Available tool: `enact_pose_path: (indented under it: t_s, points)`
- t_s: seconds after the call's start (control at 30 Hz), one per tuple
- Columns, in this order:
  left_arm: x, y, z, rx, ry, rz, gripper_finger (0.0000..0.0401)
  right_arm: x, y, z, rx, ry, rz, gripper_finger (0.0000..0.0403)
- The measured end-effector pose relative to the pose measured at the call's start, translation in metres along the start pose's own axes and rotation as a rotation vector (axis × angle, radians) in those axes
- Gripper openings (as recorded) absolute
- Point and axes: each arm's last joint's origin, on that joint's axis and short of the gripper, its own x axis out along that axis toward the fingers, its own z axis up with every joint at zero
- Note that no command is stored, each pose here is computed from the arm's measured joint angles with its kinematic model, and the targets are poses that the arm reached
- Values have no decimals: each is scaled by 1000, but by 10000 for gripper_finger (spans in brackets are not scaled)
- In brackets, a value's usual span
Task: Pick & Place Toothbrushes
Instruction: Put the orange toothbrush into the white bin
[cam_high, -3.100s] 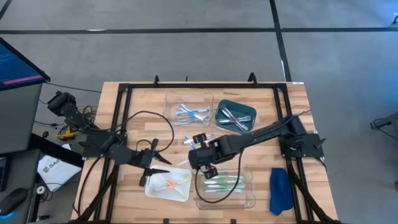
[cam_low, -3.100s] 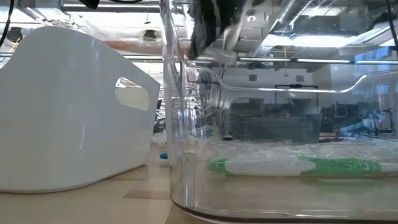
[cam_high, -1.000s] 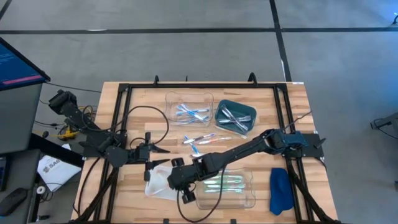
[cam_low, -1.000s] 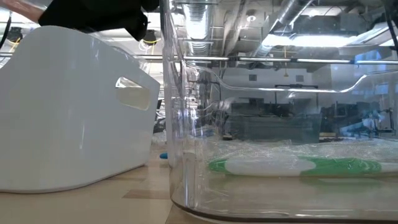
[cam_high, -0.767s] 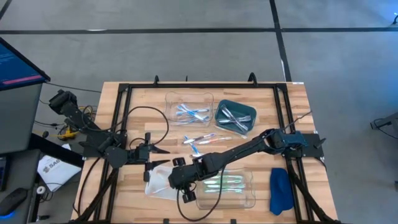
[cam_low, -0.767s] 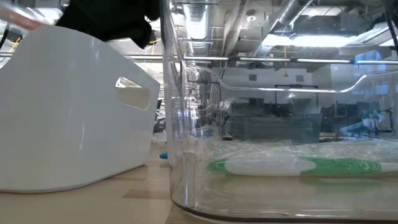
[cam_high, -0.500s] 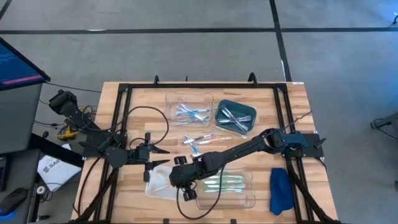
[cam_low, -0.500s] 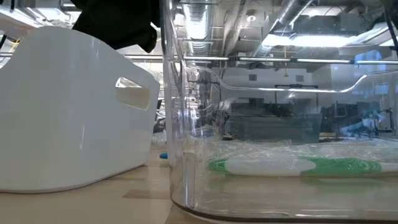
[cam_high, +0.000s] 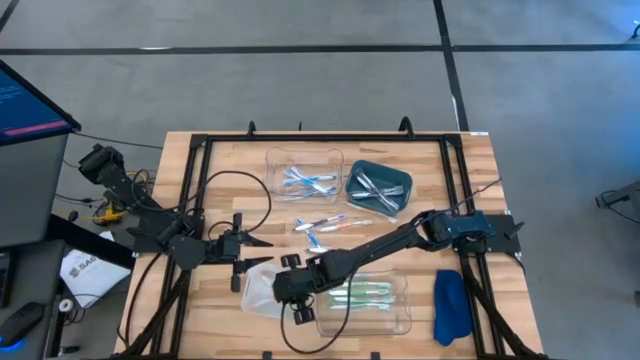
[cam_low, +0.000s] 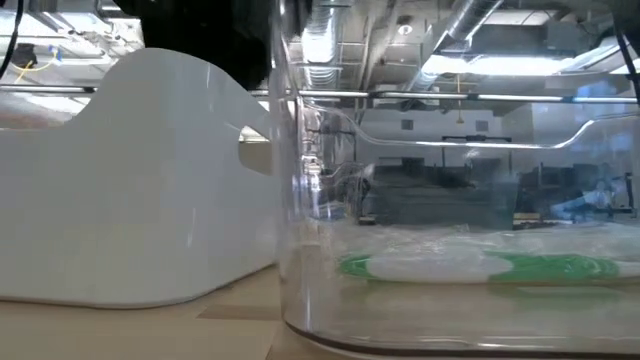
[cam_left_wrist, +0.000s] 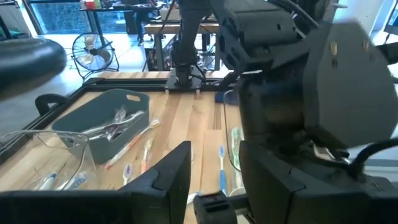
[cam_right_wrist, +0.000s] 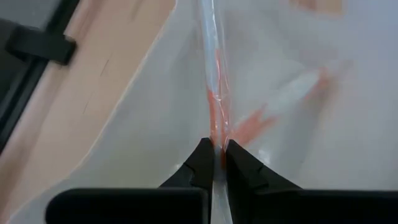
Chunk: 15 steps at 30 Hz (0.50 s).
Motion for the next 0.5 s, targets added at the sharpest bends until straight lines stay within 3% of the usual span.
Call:
enact_pose_path:
  t_s: [0.5]
  points:
    - [0,0,0,0,0,0,131,9,1,-10,17,68,-10,19]
